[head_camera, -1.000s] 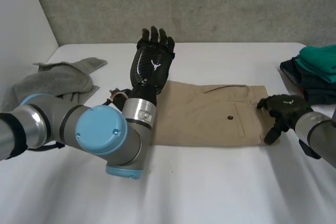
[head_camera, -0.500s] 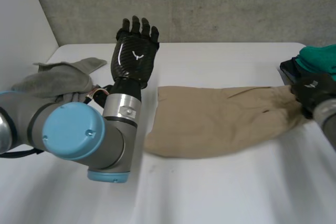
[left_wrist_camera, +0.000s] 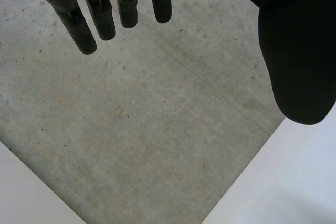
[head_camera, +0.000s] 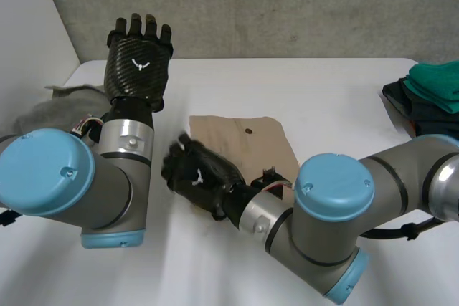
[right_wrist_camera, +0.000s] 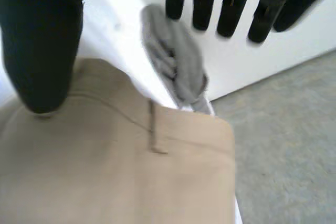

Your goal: Fold the laundry.

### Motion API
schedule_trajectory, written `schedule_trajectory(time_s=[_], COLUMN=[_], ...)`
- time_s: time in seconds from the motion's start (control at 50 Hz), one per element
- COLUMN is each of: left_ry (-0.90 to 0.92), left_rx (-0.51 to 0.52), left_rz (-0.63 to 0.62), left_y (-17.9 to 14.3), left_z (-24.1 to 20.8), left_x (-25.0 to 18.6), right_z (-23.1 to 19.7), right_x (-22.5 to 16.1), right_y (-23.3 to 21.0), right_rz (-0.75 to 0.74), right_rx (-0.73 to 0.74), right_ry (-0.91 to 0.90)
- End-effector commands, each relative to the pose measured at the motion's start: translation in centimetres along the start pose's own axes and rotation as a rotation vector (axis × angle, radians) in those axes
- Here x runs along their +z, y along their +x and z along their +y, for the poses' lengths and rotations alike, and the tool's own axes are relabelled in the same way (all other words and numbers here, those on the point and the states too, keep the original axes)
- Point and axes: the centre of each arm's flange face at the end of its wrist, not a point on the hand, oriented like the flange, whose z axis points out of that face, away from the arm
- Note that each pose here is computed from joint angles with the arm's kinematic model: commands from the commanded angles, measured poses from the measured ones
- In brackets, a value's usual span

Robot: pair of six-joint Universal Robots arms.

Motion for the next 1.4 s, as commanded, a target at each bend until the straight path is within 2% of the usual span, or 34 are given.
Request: schedule_trajectory(time_s=[0.02, 0.08, 0.1, 0.18, 0.24, 0.28, 0.38, 0.48, 0.64, 0.76, 0.88, 1.0, 1.1, 1.18, 1.26, 1.28, 1.36, 1.4], left_ry=[0.027, 0.056, 0.072, 0.067, 0.010, -0.066, -0.245, -0.420, -0.612, -0.691, -0.664, -0.580, -0.399, -0.202, -0.097, -0.079, -0.097, -0.108], left_rx=[-0.012, -0.037, -0.064, -0.170, -0.229, -0.278, -0.348, -0.337, -0.255, -0.224, -0.233, -0.264, -0.311, -0.364, -0.397, -0.410, -0.441, -0.452], left_rz=[-0.017, -0.024, -0.011, 0.059, 0.131, 0.221, 0.395, 0.467, 0.399, 0.424, 0.429, 0.407, 0.388, 0.410, 0.537, 0.612, 0.804, 0.854], left_y=[-0.3, -0.2, 0.1, 1.7, 3.3, 5.1, 8.0, 9.8, 8.5, 8.5, 8.3, 6.7, 4.4, 2.6, 2.2, 2.4, 3.1, 3.1], left_z=[-0.8, -1.9, -2.6, -4.1, -4.0, -3.5, -1.3, 1.7, 5.9, 7.2, 6.3, 3.4, -1.2, -5.1, -7.3, -7.8, -8.3, -8.4], left_x=[0.8, 1.3, 1.4, 1.1, 0.7, 0.1, -0.5, -1.3, -1.9, -2.9, -2.5, -1.3, 0.6, 2.0, 2.0, 1.5, -0.2, -0.6], right_z=[-3.1, -1.9, -0.3, 4.0, 5.2, 7.1, 9.1, 10.7, 13.9, 14.1, 13.0, 10.8, 8.2, 5.8, 4.8, 4.7, 4.4, 4.3], right_x=[-1.9, -3.3, -4.4, -6.8, -7.0, -6.3, -4.7, -3.3, -2.4, -2.5, -3.0, -3.7, -5.1, -6.2, -6.9, -7.0, -7.3, -7.2], right_y=[6.7, 9.6, 11.2, 13.4, 13.8, 13.2, 12.7, 11.4, 8.9, 8.8, 10.7, 12.6, 13.4, 11.6, 7.8, 7.0, 3.0, 1.8], right_rz=[0.210, 0.340, 0.421, 0.532, 0.523, 0.485, 0.361, 0.253, 0.194, 0.192, 0.262, 0.321, 0.381, 0.438, 0.410, 0.398, 0.342, 0.334], right_rx=[0.399, 0.547, 0.617, 0.712, 0.735, 0.773, 0.836, 0.882, 0.927, 0.841, 0.681, 0.642, 0.602, 0.543, 0.526, 0.527, 0.518, 0.509], right_ry=[0.044, -0.012, -0.090, -0.308, -0.375, -0.427, -0.419, -0.399, -0.494, -0.534, -0.569, -0.541, -0.506, -0.472, -0.456, -0.454, -0.431, -0.408])
